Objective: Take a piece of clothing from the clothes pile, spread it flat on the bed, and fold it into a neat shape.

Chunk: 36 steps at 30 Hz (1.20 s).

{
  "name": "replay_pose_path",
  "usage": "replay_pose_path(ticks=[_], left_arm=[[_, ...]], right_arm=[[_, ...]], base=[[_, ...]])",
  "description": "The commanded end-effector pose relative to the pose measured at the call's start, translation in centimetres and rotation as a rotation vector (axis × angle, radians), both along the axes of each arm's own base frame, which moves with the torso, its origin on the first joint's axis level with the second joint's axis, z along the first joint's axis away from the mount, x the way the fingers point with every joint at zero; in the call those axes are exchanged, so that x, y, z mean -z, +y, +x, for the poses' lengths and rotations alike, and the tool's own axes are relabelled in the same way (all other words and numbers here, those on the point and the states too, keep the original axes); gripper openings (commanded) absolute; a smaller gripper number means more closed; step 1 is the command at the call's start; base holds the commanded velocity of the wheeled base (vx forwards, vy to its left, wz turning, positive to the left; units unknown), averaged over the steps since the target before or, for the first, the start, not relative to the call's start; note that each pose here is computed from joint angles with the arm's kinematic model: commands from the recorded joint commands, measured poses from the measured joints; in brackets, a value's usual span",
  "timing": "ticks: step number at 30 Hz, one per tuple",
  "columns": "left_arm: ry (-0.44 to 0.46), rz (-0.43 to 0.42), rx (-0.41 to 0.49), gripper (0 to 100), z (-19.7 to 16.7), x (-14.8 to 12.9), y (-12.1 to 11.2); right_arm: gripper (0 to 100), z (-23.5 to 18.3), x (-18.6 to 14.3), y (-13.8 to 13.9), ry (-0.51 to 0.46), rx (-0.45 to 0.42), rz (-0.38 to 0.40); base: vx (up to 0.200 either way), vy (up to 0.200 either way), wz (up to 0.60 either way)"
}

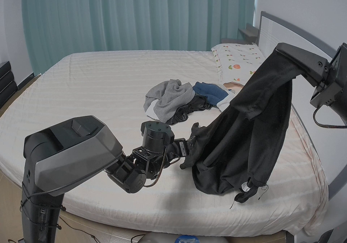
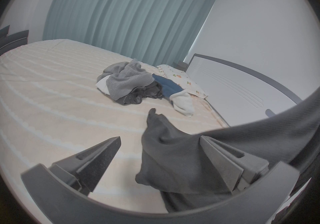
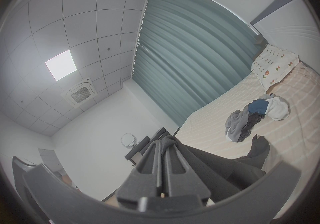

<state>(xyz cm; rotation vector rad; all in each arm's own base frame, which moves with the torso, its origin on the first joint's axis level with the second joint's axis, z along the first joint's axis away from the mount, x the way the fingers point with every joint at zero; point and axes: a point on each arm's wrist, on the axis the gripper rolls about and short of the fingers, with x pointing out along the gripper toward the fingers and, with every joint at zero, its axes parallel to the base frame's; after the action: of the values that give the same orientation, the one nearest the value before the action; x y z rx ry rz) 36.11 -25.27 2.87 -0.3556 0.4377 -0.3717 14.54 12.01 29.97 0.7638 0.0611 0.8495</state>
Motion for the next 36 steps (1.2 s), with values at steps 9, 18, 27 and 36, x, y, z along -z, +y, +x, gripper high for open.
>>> replay_pose_path(ticks=[9, 18, 27, 36], left_arm=[[0.035, -0.023, 0.063, 100, 0.7, 2.1, -0.8], [0.145, -0.049, 0.205, 100, -3.9, -0.3, 3.5], [0.076, -0.112, 0.336, 100, -7.4, -4.6, 3.5], [0.096, -0.095, 0.352, 100, -6.3, -2.4, 1.4]], right_arm=[[0, 1.6, 1.4, 0.9, 0.055, 0.013, -0.041], [0, 3.1, 1.8, 0.2, 0.070, 0.079, -0.051], [0, 4.3, 2.7, 1.0, 0.103, 0.076, -0.074], [0, 4.0, 1.9, 1.9, 0.082, 0.048, -0.059]], base=[[0.000, 0.000, 0.00], [0.000, 0.000, 0.00], [0.000, 0.000, 0.00], [0.000, 0.000, 0.00]])
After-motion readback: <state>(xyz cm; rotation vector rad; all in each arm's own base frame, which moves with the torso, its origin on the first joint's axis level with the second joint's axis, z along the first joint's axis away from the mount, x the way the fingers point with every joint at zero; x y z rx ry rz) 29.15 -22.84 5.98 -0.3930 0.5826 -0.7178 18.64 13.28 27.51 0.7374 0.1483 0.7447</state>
